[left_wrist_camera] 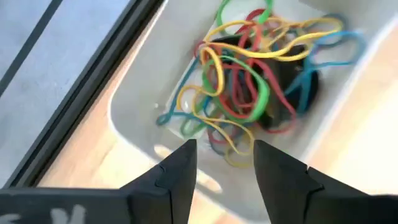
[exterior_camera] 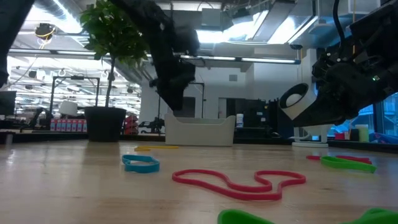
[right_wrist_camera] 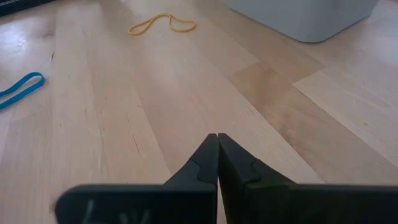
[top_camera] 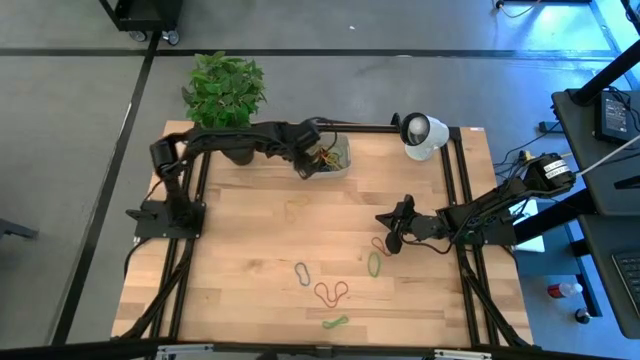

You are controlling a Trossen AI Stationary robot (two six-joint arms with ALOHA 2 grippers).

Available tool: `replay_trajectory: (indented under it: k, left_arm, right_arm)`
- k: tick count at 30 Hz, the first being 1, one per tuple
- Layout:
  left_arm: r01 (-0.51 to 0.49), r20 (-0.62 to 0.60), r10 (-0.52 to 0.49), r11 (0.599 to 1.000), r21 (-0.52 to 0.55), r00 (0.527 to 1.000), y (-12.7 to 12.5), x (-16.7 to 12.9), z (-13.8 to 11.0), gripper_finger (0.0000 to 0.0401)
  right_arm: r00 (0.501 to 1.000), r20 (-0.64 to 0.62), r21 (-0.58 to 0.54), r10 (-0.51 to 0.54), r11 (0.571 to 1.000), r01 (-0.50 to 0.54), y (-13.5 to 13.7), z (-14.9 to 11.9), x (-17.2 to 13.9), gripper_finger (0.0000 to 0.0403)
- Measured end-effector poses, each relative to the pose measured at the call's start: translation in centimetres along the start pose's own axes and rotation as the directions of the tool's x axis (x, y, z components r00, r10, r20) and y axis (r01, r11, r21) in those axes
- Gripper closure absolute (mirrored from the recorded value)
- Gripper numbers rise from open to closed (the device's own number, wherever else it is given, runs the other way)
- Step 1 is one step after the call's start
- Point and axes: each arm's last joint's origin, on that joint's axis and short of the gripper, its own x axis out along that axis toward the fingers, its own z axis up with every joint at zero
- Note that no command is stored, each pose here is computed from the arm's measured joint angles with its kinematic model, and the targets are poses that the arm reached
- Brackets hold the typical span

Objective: Pick and place rubber bands into bin
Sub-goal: Put the green rubber band into the gray bin

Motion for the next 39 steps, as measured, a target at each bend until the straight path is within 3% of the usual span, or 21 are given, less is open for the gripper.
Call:
replay_trajectory:
  k: [6, 12, 17, 23, 27, 30, 35, 39]
  left_arm:
    - [0.032, 0.037, -0.033, 0.999, 0.03, 0.999, -1.9, -4.5, -2.2, 0.0272]
    - [0.009, 0.071, -0.018, 0.992, 0.124, 0.997, -4.5, -7.5, -7.8, 0.0323]
    - [0.091, 0.113, -0.109, 0.983, 0.159, 0.988, -6.4, -8.0, -13.7, 0.0388]
    - [0.191, 0.165, -0.221, 0.965, 0.18, 0.961, -7.2, -7.0, -19.8, 0.04]
    - [0.22, 0.226, -0.267, 0.952, 0.213, 0.937, -7.1, -6.0, -22.2, 0.0399]
    - [0.238, 0.283, -0.304, 0.94, 0.244, 0.91, -6.8, -5.2, -23.1, 0.04]
    - [0.241, 0.369, -0.339, 0.927, 0.288, 0.865, -6.3, -4.5, -23.7, 0.0399]
    - [0.232, 0.384, -0.332, 0.931, 0.283, 0.862, -6.0, -4.0, -23.8, 0.04]
  right_arm:
    - [1.0, 0.0, 0.0, 0.0, 1.0, 0.0, 0.0, 0.0, 0.0, 0.0398]
    - [1.0, -0.004, -0.008, -0.002, 1.0, 0.002, 0.0, 0.0, 0.0, 0.0398]
    - [1.0, 0.007, -0.001, 0.005, 1.0, -0.005, 0.1, 0.1, 0.0, 0.0398]
    - [0.999, -0.014, -0.004, 0.037, 0.999, -0.037, 1.2, 1.2, 0.4, 0.0401]
    - [0.984, -0.176, -0.091, 0.008, 0.996, -0.025, 3.2, 3.0, 0.8, 0.0401]
    - [0.946, -0.321, -0.14, -0.036, 0.99, -0.01, 4.8, 4.3, 0.8, 0.0401]
    - [0.864, -0.503, -0.16, -0.017, 0.984, -0.074, 7.5, 5.4, 1.2, 0.0398]
    - [0.819, -0.573, -0.213, -0.024, 0.969, -0.121, 9.2, 4.9, 1.9, 0.0377]
